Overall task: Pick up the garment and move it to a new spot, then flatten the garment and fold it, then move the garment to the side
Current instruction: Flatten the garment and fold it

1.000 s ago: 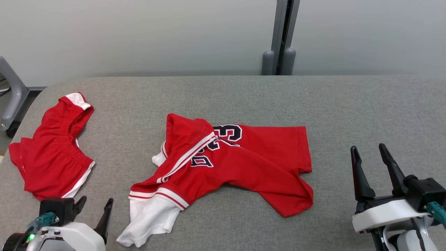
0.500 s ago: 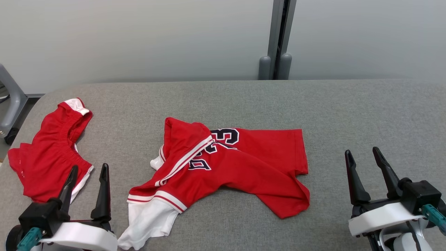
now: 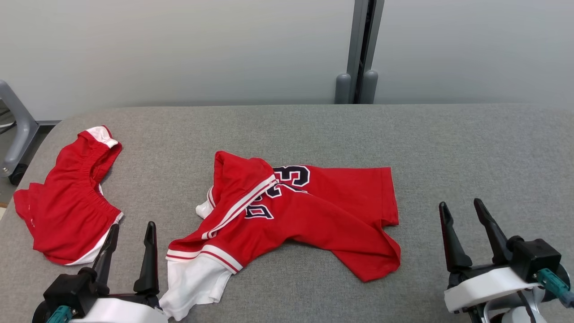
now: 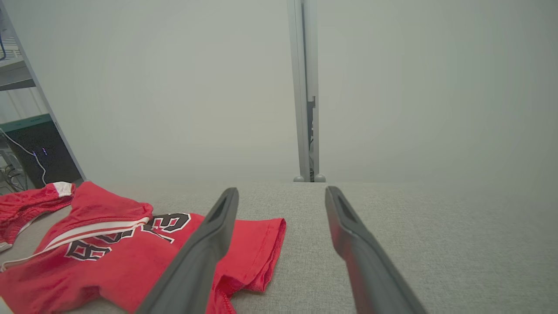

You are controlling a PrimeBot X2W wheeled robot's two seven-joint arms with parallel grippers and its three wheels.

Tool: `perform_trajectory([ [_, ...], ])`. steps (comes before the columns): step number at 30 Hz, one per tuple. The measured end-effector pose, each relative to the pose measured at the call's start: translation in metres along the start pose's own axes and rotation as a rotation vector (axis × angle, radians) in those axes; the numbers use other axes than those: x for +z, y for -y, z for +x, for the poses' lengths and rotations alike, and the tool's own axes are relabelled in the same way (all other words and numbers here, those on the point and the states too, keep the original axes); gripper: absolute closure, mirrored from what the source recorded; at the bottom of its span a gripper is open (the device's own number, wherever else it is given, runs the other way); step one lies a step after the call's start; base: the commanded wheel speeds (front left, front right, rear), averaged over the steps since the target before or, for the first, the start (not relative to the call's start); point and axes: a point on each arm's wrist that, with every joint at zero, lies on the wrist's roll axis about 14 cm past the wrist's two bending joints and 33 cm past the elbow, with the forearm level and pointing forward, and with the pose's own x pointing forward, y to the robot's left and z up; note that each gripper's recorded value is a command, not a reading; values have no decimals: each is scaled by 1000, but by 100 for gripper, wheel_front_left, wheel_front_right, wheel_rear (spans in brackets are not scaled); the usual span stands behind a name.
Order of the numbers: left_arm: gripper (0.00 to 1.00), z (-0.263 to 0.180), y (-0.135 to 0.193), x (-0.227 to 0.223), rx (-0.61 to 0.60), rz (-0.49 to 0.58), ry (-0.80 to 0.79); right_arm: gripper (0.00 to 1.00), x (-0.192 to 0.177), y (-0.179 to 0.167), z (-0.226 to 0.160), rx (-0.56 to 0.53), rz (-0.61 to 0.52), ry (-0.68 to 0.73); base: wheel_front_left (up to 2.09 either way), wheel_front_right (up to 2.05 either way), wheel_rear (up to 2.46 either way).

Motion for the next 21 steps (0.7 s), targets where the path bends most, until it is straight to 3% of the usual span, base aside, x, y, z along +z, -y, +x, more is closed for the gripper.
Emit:
perform_trajectory([
  [4,0,2,1,3,-3,-1,12,0,-20,-5,-5,10,28,-63,0,0,0],
  [14,0,0,-5,2,7,-12,16,0,-108,-44,-31,113,154,-476,0,0,0],
  [21,0,-5,-16,-1,37,-6,6,0,-131,-51,-31,122,172,-581,0,0,0],
])
